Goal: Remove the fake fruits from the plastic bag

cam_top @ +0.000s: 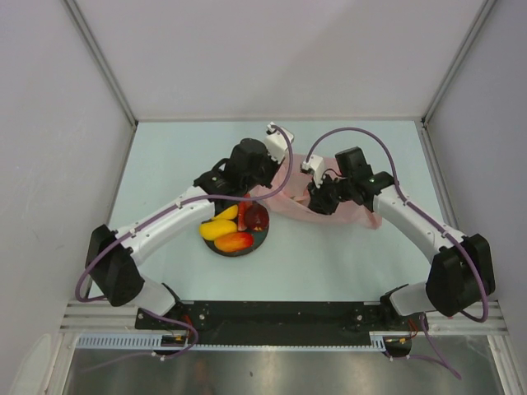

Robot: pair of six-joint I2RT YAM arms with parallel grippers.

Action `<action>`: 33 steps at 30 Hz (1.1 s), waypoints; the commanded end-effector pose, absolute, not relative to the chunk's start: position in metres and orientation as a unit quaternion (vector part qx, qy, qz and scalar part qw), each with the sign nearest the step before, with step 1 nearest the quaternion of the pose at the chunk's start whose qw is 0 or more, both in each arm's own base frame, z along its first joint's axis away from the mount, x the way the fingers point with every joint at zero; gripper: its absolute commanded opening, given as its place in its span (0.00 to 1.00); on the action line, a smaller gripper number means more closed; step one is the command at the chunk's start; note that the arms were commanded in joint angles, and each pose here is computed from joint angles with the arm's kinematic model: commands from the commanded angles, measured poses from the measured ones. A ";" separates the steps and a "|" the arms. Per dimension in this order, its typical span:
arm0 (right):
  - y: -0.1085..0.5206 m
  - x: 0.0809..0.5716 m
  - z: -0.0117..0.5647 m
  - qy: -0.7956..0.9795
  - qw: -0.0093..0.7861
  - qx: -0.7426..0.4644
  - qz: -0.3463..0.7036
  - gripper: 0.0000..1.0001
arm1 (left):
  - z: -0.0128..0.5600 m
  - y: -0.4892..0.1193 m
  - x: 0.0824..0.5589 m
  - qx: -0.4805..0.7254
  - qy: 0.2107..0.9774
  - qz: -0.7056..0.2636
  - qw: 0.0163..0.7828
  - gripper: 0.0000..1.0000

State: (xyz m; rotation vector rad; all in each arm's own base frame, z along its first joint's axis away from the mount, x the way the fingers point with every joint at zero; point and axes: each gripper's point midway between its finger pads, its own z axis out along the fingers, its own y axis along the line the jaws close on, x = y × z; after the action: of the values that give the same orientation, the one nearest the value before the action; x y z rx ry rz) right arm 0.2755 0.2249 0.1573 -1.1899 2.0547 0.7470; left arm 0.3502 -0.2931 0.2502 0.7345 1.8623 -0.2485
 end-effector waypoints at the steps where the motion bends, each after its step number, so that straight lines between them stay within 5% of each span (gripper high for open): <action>1: 0.219 0.287 0.158 0.784 0.338 -0.458 0.249 0.12 | 0.276 -0.291 0.357 0.293 0.766 -0.104 0.562 0.00; 8: 0.202 0.330 0.128 0.813 0.347 -0.436 0.168 0.15 | 0.273 -0.283 0.351 0.296 0.767 -0.098 0.560 0.00; 17: 0.221 0.419 0.167 0.787 0.507 -0.313 0.161 0.24 | 0.258 -0.271 0.337 0.312 0.776 -0.089 0.540 0.00; 24: 0.256 0.394 0.111 0.805 0.419 -0.332 0.258 0.69 | 0.234 -0.249 0.339 0.308 0.774 -0.038 0.552 0.00; 30: 0.267 0.408 0.102 0.801 0.442 -0.330 0.233 0.89 | 0.231 -0.249 0.342 0.308 0.771 -0.034 0.557 0.00; 33: 0.274 0.411 0.090 0.801 0.434 -0.348 0.223 0.91 | 0.231 -0.250 0.341 0.310 0.771 -0.038 0.555 0.00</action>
State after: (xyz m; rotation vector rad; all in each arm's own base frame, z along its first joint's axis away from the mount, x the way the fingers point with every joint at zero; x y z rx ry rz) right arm 0.3930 0.2569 0.0822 -0.8454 2.0802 0.5813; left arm 0.3341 -0.2507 0.2072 0.7715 1.8898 -0.0876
